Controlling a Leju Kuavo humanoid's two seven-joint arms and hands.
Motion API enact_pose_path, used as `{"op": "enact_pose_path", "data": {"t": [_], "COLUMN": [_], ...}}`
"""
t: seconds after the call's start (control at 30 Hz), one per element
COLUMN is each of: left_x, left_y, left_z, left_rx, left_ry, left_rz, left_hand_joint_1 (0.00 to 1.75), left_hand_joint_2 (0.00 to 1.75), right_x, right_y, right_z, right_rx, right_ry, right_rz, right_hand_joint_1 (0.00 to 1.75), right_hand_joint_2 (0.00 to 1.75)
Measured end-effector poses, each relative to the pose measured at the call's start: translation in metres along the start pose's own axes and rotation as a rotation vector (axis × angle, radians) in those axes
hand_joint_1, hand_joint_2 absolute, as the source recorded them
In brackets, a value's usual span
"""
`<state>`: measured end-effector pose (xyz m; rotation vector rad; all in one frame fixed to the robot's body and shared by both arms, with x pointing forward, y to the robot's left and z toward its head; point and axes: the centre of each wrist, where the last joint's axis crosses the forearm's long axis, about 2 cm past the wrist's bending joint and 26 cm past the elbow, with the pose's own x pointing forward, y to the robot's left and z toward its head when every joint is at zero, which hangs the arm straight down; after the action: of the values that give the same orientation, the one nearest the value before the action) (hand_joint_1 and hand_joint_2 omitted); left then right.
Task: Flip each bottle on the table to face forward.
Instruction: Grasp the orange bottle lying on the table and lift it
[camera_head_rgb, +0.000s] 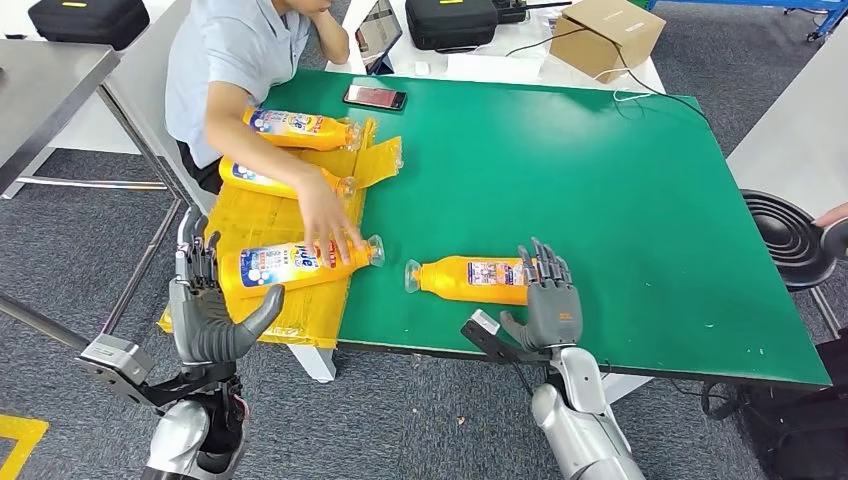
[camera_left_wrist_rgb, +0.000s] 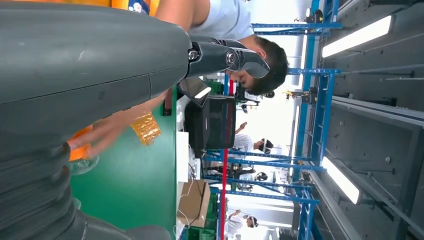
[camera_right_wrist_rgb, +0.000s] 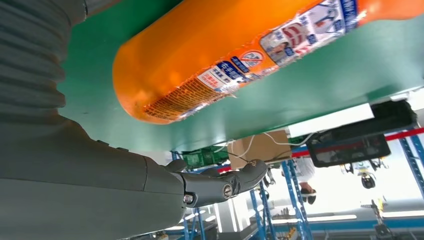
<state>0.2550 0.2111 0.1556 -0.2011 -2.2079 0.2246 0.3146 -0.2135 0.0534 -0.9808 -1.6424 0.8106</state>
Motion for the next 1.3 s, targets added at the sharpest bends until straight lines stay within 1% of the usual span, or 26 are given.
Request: {"op": "enact_pose_path", "data": {"t": [0.17, 0.43, 0.63, 0.83, 0.9, 0.97, 1.03, 1.1, 1.13, 1.23, 1.3], "left_x": [0.0, -0.005, -0.013, -0.019, -0.021, -0.022, -0.024, -0.025, -0.026, -0.028, -0.028], "left_y": [-0.003, -0.019, -0.034, -0.049, -0.053, -0.055, -0.057, -0.058, -0.059, -0.059, -0.059], "left_z": [-0.002, -0.018, -0.03, -0.042, -0.043, -0.044, -0.045, -0.046, -0.046, -0.048, -0.049], "left_rx": [-0.019, -0.112, -0.214, -0.284, -0.299, -0.309, -0.318, -0.324, -0.326, -0.33, -0.332], "left_ry": [0.008, 0.009, 0.072, 0.099, 0.107, 0.115, 0.123, 0.13, 0.133, 0.137, 0.139], "left_rz": [0.013, 0.073, 0.231, 0.289, 0.299, 0.309, 0.316, 0.32, 0.322, 0.325, 0.324], "left_hand_joint_1": [0.0, 0.0, 0.0, 0.0, 0.0, 0.0, 0.0, 0.0, 0.0, 0.0, 0.0], "left_hand_joint_2": [1.75, 1.75, 1.75, 1.75, 1.75, 1.75, 1.75, 1.75, 1.75, 1.75, 1.75], "right_x": [-0.006, -0.021, -0.03, -0.032, -0.032, -0.033, -0.035, -0.039, -0.04, -0.044, -0.046], "right_y": [0.002, 0.006, 0.002, -0.005, -0.007, -0.009, -0.011, -0.013, -0.014, -0.016, -0.016], "right_z": [-0.002, -0.016, -0.031, -0.047, -0.05, -0.055, -0.058, -0.059, -0.059, -0.06, -0.06], "right_rx": [0.022, 0.137, 0.251, 0.305, 0.329, 0.363, 0.398, 0.428, 0.438, 0.452, 0.46], "right_ry": [0.028, 0.102, 0.094, 0.101, 0.099, 0.091, 0.081, 0.073, 0.07, 0.063, 0.06], "right_rz": [0.011, 0.044, 0.028, 0.078, 0.108, 0.138, 0.16, 0.182, 0.193, 0.221, 0.231], "right_hand_joint_1": [0.0, 0.0, 0.0, 0.0, 0.66, 1.35, 1.39, 1.4, 1.44, 1.68, 1.74], "right_hand_joint_2": [1.75, 1.75, 1.75, 1.75, 1.75, 1.75, 1.75, 1.75, 1.75, 1.75, 1.75]}}
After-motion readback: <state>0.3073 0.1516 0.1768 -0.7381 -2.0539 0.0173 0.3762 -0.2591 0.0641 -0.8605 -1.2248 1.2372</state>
